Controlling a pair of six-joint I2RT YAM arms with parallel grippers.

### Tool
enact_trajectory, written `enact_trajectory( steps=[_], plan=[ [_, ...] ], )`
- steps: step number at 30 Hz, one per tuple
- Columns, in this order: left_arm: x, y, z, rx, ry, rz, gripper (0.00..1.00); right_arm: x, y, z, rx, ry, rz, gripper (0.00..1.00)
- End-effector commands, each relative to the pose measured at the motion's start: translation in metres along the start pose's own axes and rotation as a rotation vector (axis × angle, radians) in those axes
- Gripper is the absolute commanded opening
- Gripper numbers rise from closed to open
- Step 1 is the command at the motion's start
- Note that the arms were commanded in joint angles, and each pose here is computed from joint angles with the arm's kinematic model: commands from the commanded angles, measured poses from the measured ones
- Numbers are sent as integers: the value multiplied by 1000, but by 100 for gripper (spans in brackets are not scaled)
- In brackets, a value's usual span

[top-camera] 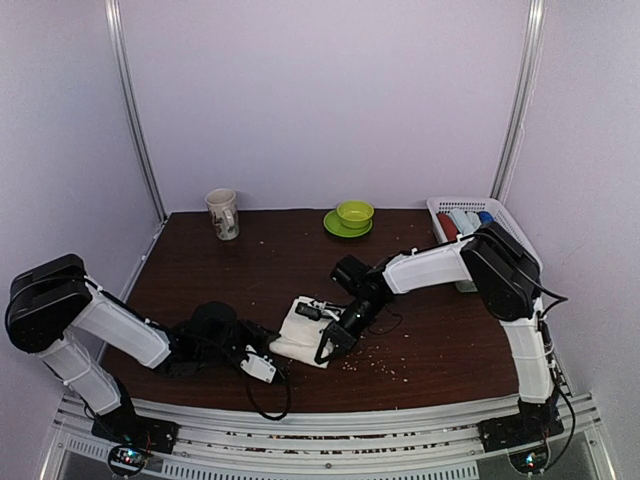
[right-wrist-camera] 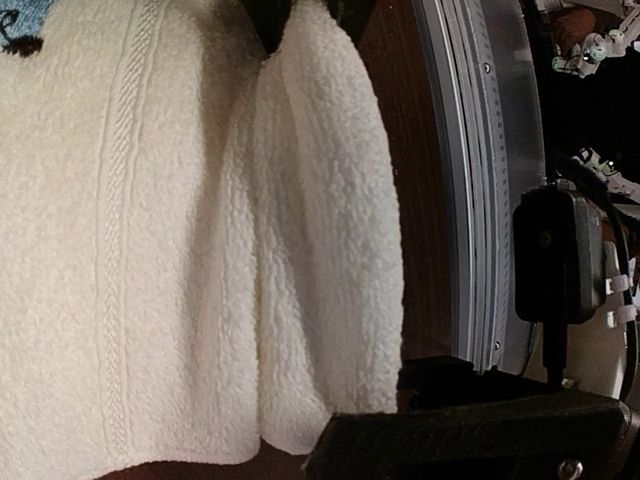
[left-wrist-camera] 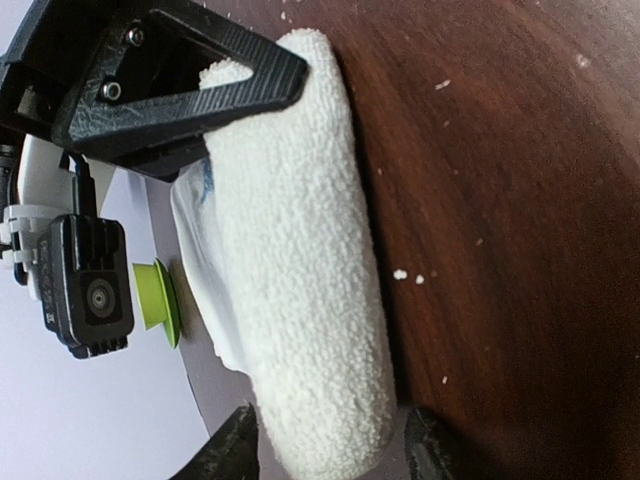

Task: Roll the towels
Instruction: Roll the towel at the center of the board.

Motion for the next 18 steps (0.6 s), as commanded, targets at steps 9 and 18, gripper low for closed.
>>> enact_trajectory(
  steps=[9,18],
  plan=[
    [11,-13,-1,7,-17,-35,54,-22,-32,-13,-39,85,-142,1],
    [9,-20,-16,-50,31,-44,29,-24,-32,-13,-33,92,-143,1]
  ],
)
Point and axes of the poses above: each gripper's point midway between its finger pads, its own z axis back along the fingers, its own y axis along the line the jaws close on, x = y × z, the point moved 7 cm from there along z, back along the fingers, and after that the axes turned 14 degrees about -z, right-handed, at the moved point
